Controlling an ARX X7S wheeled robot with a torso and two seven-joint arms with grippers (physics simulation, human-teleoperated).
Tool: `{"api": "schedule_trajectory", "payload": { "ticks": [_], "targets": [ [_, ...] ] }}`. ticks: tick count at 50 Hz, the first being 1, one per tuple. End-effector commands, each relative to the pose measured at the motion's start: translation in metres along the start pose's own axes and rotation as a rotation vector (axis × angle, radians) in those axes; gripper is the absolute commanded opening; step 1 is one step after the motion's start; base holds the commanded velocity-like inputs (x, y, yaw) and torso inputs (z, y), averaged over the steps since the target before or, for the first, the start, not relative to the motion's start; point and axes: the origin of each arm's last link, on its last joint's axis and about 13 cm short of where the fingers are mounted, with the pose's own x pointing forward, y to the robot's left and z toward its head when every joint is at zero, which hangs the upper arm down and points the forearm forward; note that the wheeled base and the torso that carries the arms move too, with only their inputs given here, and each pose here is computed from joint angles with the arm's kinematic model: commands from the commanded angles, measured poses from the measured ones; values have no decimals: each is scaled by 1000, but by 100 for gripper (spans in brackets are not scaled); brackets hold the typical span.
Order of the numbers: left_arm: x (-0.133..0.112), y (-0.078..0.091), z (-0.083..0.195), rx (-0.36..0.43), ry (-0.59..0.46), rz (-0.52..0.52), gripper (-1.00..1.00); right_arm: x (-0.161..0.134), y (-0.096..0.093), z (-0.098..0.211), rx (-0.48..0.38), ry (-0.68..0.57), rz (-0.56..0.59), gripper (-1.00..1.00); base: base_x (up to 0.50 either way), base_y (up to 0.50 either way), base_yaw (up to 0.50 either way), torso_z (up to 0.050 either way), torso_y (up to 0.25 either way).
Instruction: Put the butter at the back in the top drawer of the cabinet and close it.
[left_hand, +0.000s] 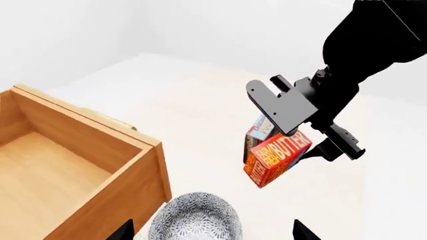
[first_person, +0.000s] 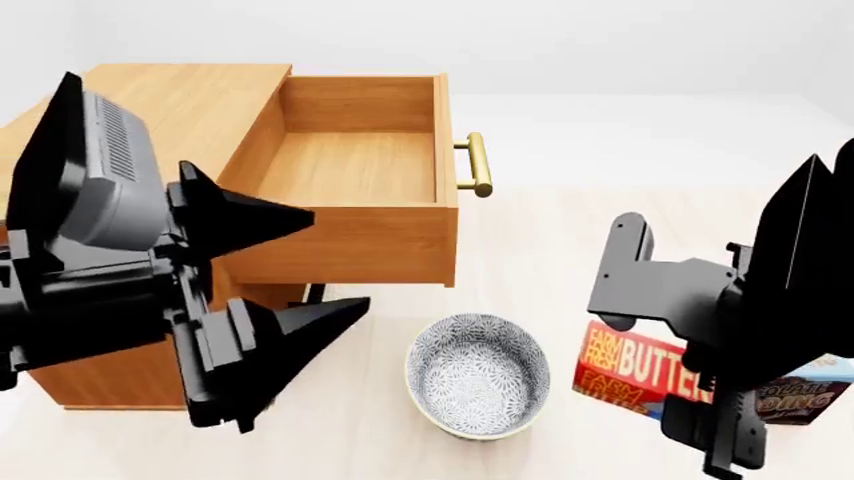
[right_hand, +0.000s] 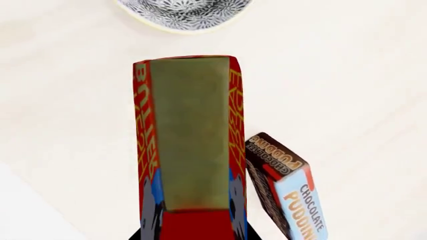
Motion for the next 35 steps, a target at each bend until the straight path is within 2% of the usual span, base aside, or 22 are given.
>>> {"api": "schedule_trajectory", "payload": {
  "ticks": [1, 7, 15, 35],
  "targets": [
    [7, 13, 21, 36, 143, -197, 100, -29, -7, 16, -68, -21, -77, -100, 0, 0, 0, 0, 0],
    [17, 17, 27, 67, 215, -287, 100, -37, -5, 24, -114, -43, -80, -100, 0, 0, 0, 0, 2],
    [25, 23, 34, 102, 272, -354, 100, -45, 2, 35, -166, -53, -84, -100, 0, 0, 0, 0, 0],
    [47, 25, 40, 141, 334, -394, 100, -67, 23, 54, -280, -93, -106, -100, 0, 0, 0, 1, 1]
  ]
}}
